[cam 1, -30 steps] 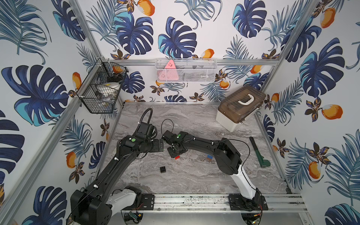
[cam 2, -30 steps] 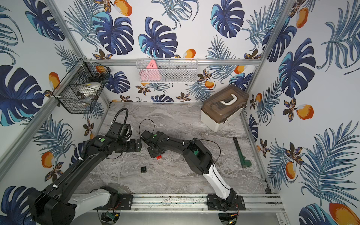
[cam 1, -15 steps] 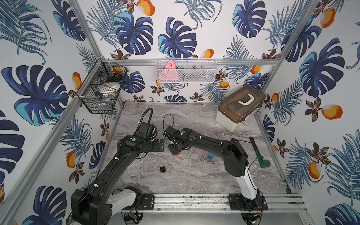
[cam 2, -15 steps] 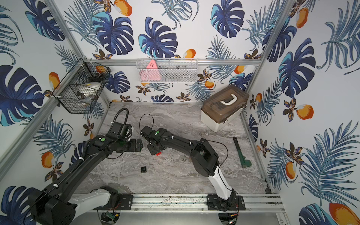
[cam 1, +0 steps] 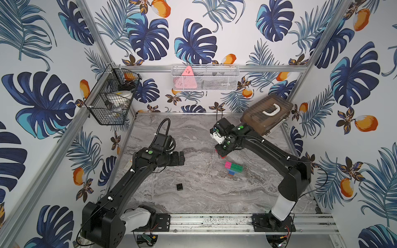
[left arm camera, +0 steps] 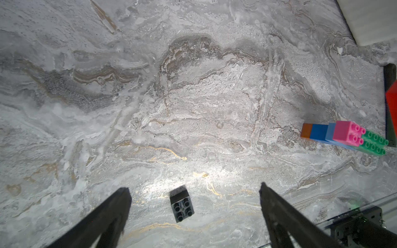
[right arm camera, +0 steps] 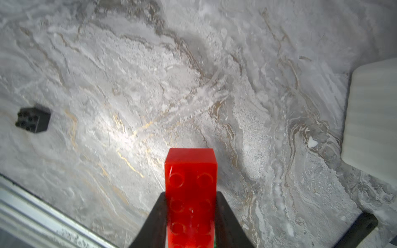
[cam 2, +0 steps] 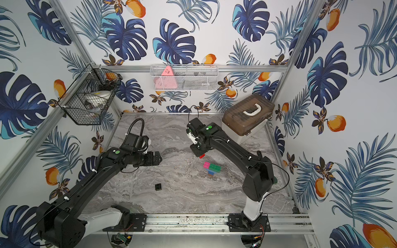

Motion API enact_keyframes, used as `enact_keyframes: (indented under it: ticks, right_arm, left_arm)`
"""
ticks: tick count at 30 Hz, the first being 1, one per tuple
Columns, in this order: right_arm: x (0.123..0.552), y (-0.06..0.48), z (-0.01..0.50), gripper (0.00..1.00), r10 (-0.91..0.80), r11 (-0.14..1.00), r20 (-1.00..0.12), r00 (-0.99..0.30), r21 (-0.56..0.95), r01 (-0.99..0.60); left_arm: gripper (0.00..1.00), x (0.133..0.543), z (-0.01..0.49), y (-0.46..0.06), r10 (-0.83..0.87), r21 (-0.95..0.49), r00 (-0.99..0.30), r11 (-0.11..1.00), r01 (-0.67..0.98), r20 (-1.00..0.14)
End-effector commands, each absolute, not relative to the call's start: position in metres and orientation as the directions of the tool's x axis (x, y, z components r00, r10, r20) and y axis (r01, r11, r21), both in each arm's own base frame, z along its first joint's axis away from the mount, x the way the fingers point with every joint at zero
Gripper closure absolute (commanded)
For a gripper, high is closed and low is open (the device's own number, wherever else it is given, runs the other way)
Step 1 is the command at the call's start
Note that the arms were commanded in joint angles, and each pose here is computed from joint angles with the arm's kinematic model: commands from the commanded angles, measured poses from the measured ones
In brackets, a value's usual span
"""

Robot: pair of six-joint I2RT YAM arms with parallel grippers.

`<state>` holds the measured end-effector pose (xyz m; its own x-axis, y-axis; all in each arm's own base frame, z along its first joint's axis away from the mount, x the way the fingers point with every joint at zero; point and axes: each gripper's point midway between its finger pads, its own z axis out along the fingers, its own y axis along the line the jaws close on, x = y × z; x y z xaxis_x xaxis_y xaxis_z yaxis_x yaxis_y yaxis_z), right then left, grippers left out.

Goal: Assemble a spoon with lego
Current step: Assemble the lego brick with the lego brick.

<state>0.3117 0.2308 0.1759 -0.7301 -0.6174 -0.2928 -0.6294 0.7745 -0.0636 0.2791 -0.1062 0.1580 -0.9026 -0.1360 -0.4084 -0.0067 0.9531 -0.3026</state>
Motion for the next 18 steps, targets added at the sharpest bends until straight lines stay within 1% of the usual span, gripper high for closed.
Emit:
enact_keyframes:
  ticks: [1, 2, 8, 13, 18]
  right_arm:
    - [0.295, 0.223, 0.178, 0.76, -0.684, 0.693, -0.296, -0.666, 0.018, -0.720]
    - [0.293, 0.223, 0.178, 0.76, -0.689, 0.683, -0.299, -0.660, 0.037, -0.730]
    - [0.283, 0.211, 0.173, 0.74, -0.754, 0.618, -0.274, -0.597, 0.009, -0.786]
    - [0.277, 0.193, 0.167, 0.73, -0.801, 0.581, -0.223, -0.556, -0.064, -0.812]
    - [0.270, 0.179, 0.165, 0.74, -0.851, 0.515, -0.185, -0.492, -0.112, -0.850]
  left_arm:
    - [0.01, 0.288, 0.158, -0.122, -0.138, -0.348, -0.897, 0.937, 0.018, -0.419]
    - [0.01, 0.290, 0.157, -0.126, -0.132, -0.352, -0.899, 0.936, 0.026, -0.418]
    - [0.01, 0.296, 0.148, -0.147, -0.073, -0.357, -0.913, 0.930, 0.083, -0.402]
    - [0.01, 0.302, 0.145, -0.157, -0.054, -0.371, -0.915, 0.923, 0.107, -0.399]
    - [0.01, 0.305, 0.138, -0.167, -0.051, -0.391, -0.919, 0.913, 0.115, -0.391]
